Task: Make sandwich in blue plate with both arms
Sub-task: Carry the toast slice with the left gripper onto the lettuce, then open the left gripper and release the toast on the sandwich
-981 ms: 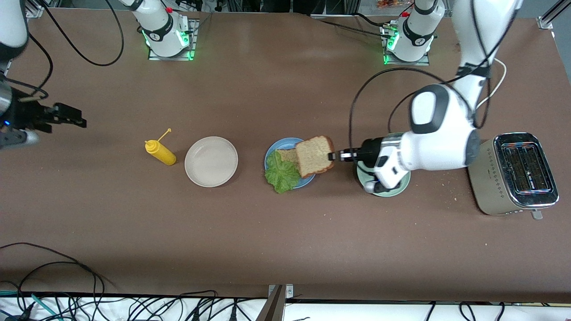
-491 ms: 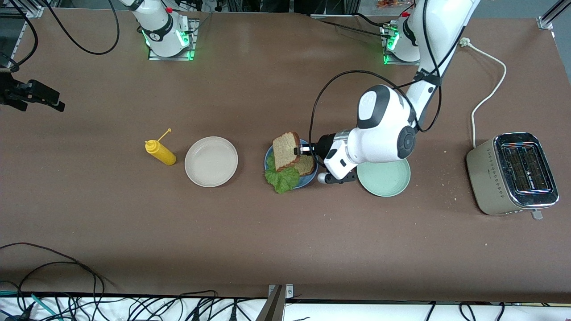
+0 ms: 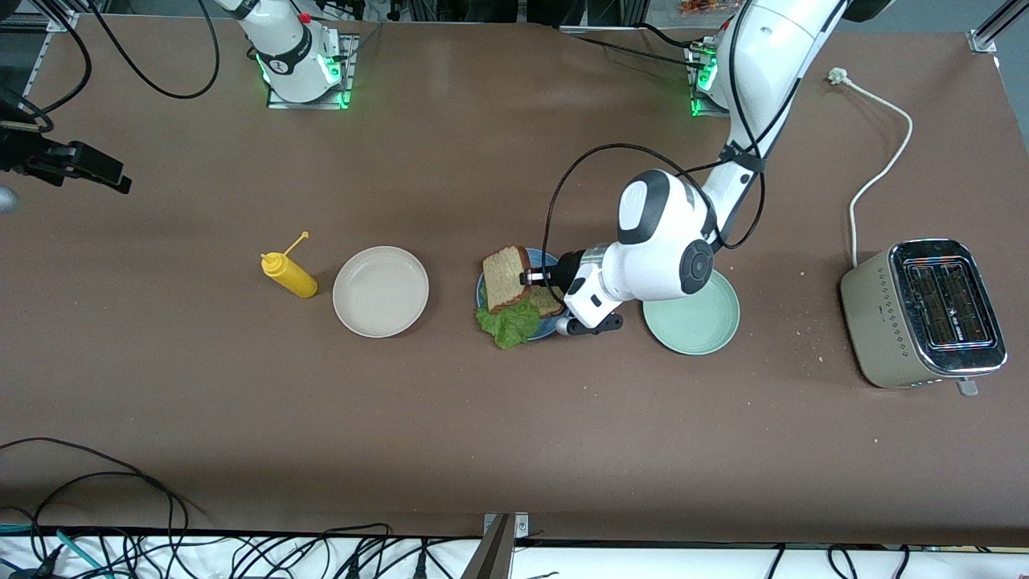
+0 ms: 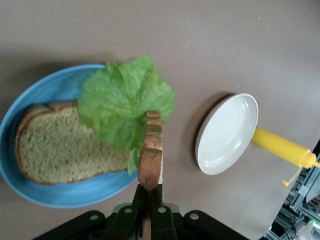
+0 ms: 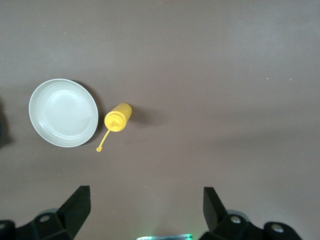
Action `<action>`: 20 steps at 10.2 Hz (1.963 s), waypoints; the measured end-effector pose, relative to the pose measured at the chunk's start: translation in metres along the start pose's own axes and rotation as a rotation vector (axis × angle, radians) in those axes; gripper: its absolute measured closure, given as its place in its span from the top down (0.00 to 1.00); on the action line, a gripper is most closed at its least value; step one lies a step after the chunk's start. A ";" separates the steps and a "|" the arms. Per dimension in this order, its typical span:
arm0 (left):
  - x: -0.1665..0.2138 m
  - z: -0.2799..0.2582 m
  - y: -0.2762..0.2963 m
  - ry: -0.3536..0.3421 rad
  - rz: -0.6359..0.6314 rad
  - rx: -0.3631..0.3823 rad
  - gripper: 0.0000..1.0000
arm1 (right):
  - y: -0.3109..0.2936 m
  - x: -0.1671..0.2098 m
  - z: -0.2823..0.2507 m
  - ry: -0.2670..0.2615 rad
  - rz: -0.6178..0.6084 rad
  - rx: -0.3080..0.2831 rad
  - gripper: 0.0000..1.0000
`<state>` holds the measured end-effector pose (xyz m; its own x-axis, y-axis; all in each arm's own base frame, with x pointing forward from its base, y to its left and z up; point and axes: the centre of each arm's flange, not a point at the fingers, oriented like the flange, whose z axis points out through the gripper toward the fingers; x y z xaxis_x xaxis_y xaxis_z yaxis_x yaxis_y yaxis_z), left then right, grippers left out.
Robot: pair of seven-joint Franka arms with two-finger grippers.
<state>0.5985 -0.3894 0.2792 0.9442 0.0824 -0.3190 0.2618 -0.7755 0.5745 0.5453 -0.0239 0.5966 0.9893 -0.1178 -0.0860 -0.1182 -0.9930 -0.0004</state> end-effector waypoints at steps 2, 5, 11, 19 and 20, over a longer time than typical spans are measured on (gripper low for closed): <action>0.007 0.005 -0.007 0.019 -0.011 0.000 0.07 | -0.009 -0.001 -0.001 0.003 0.005 -0.004 1.00; 0.022 -0.008 -0.023 0.042 -0.040 -0.003 0.22 | -0.003 0.001 -0.003 0.013 0.017 -0.002 1.00; 0.033 -0.010 -0.037 0.048 -0.065 -0.004 1.00 | -0.006 0.003 -0.004 0.030 0.014 -0.001 1.00; 0.069 -0.131 -0.047 0.200 -0.025 -0.086 1.00 | -0.008 0.003 -0.004 0.031 0.010 -0.001 1.00; 0.076 -0.175 -0.062 0.260 -0.024 -0.099 1.00 | -0.008 0.003 -0.004 0.032 0.011 -0.001 1.00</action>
<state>0.6892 -0.2256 0.3517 0.9537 0.2680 -0.1368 0.2911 -0.7072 0.6443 0.5493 -0.0159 0.6001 0.9902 -0.1287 -0.0544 -0.1288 -0.9917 0.0016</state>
